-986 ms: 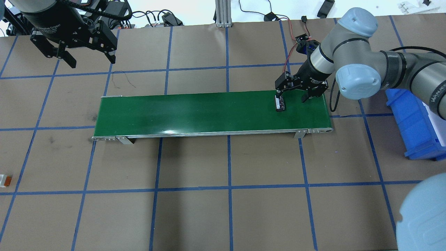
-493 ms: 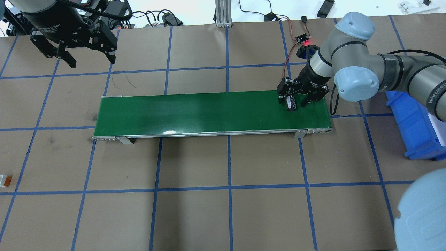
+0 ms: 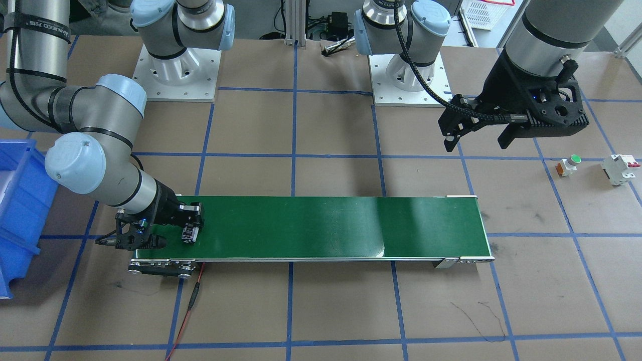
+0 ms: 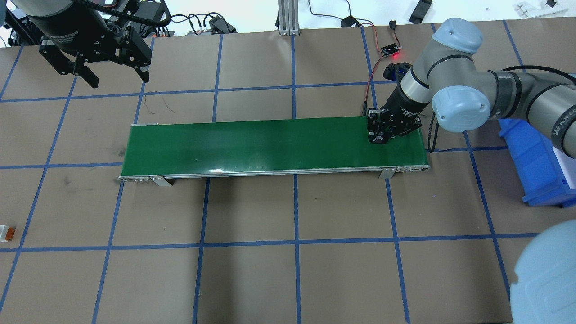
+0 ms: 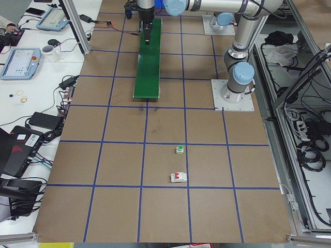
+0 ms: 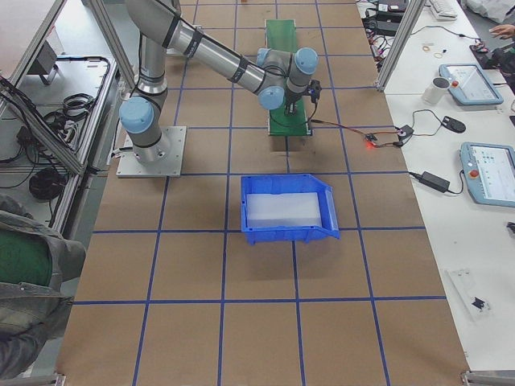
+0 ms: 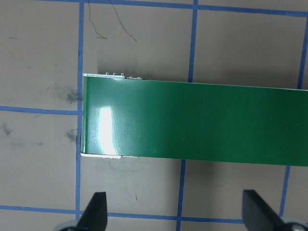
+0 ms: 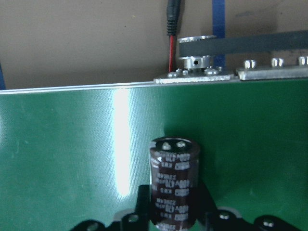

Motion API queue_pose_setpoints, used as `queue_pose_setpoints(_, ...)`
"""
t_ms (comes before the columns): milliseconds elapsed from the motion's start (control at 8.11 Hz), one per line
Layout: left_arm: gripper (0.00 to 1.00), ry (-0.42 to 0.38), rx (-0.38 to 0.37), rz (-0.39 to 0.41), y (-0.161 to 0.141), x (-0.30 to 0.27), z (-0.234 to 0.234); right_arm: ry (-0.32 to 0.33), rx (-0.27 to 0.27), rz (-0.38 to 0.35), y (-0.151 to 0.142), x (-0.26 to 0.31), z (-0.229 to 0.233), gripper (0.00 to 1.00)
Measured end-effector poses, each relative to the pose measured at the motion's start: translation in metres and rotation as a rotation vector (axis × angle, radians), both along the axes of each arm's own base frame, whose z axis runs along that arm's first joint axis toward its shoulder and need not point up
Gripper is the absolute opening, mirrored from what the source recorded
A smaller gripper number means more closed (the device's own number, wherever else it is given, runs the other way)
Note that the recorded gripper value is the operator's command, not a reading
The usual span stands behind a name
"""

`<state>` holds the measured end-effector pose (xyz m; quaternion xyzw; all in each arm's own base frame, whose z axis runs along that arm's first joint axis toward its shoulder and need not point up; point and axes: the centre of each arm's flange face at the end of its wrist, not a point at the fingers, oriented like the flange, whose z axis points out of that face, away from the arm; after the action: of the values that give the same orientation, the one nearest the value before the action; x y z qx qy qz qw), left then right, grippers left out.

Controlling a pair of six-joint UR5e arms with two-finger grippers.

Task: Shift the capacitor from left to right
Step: 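Close the right gripper on the capacitor at the belt's far end, then lift the capacitor and carry it with the right gripper to the blue bin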

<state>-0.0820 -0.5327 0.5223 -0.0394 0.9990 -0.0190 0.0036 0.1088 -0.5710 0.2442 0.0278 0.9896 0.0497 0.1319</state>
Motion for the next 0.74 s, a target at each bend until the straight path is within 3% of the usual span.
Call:
queue_pose_setpoints(370,1.00,0.000,-0.001,0.000,0.000,0.000,0.001,0.093,-0.033,0.013,-0.005,-0.009,0.027,0.00)
queue_pose_setpoints(740,1.00,0.000,-0.002,0.000,0.000,0.000,0.001,0.260,-0.100,0.040,-0.012,-0.041,0.089,0.00)
